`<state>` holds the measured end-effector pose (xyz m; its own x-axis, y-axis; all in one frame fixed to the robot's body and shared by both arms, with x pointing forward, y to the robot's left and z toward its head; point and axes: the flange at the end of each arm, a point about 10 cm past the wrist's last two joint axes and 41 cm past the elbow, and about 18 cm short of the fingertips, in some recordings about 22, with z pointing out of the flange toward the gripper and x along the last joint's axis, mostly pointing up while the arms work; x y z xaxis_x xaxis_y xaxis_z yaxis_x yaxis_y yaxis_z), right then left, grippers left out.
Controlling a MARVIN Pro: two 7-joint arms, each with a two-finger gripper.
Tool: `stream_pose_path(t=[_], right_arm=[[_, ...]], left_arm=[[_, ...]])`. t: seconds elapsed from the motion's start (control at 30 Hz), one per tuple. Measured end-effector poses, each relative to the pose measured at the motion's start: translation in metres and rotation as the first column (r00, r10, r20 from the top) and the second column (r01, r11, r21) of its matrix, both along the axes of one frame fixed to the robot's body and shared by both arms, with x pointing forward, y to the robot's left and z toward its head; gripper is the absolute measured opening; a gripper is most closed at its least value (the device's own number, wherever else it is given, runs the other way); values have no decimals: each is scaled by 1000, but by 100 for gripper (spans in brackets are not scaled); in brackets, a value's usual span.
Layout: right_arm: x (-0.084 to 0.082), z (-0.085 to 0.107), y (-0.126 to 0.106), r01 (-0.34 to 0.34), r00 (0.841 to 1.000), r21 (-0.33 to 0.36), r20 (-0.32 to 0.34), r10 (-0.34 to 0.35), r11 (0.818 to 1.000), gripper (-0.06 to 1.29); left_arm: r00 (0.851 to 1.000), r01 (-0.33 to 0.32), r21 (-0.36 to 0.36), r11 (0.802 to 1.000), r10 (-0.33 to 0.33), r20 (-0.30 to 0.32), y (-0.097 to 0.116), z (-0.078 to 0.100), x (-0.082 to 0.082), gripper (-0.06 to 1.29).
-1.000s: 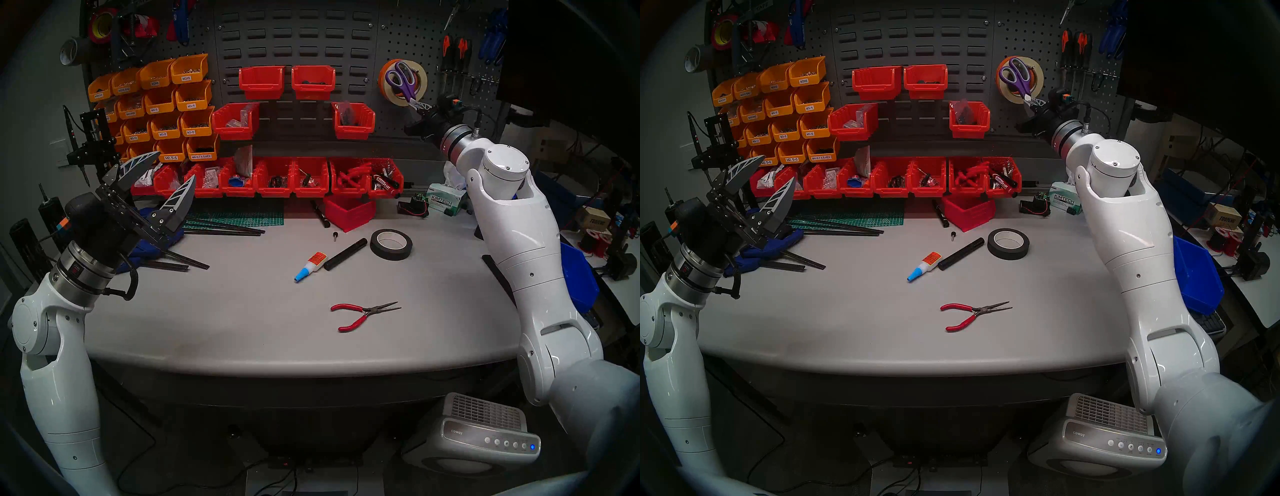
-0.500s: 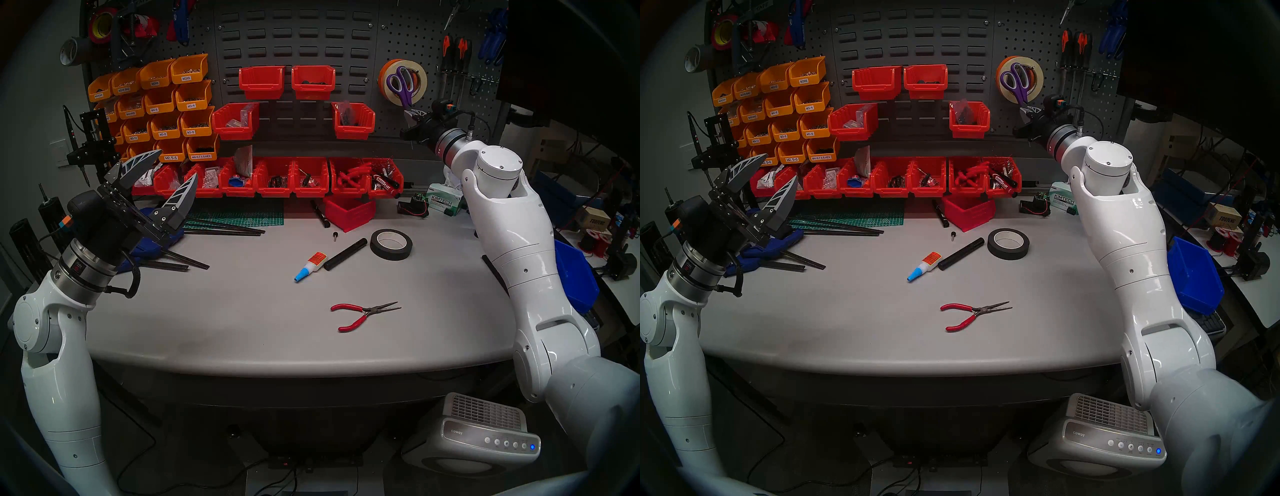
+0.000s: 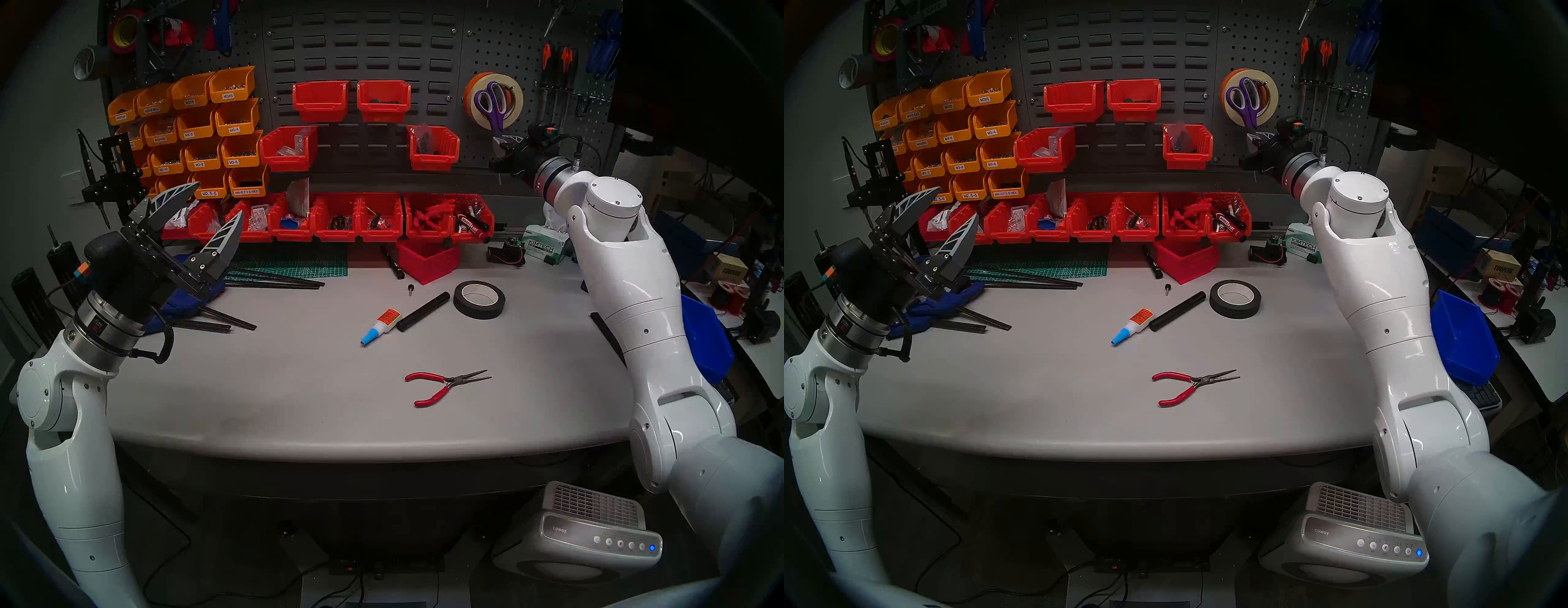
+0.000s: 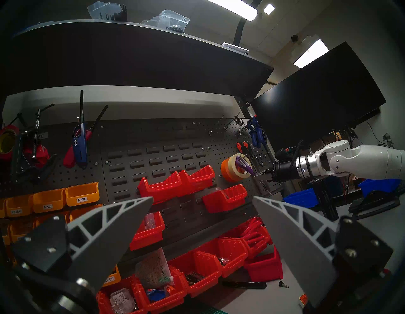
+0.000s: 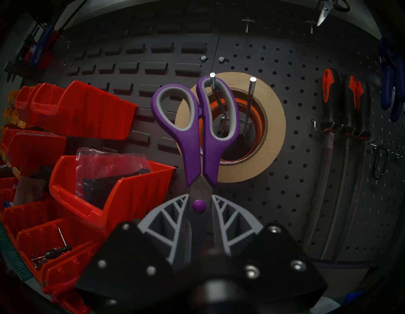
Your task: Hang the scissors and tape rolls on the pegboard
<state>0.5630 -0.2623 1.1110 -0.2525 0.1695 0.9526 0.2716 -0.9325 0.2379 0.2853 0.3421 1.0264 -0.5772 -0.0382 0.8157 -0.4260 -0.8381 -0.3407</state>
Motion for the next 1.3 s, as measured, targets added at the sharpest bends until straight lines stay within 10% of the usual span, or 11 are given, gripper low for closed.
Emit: stream_pose_path(t=[0.27, 0.33, 0.43, 1.3], right_arm=[[-4, -5, -3, -2, 999, 0, -37, 2, 1000, 42], [-6, -7, -4, -1, 999, 1, -44, 1, 1000, 89], [-9, -8, -5, 1, 999, 4, -50, 0, 1000, 122], [-76, -28, 21, -199, 980, 56, 4, 199, 978, 122]], left_arm=[[1000, -1, 1, 1000, 1, 3, -1, 1, 0, 123], [1000, -1, 1, 1000, 1, 4, -2, 2, 0, 123], [1000, -1, 2, 1000, 1, 4, -2, 2, -1, 123], [1000, 12, -36, 999, -12, 6, -21, -7, 3, 123]])
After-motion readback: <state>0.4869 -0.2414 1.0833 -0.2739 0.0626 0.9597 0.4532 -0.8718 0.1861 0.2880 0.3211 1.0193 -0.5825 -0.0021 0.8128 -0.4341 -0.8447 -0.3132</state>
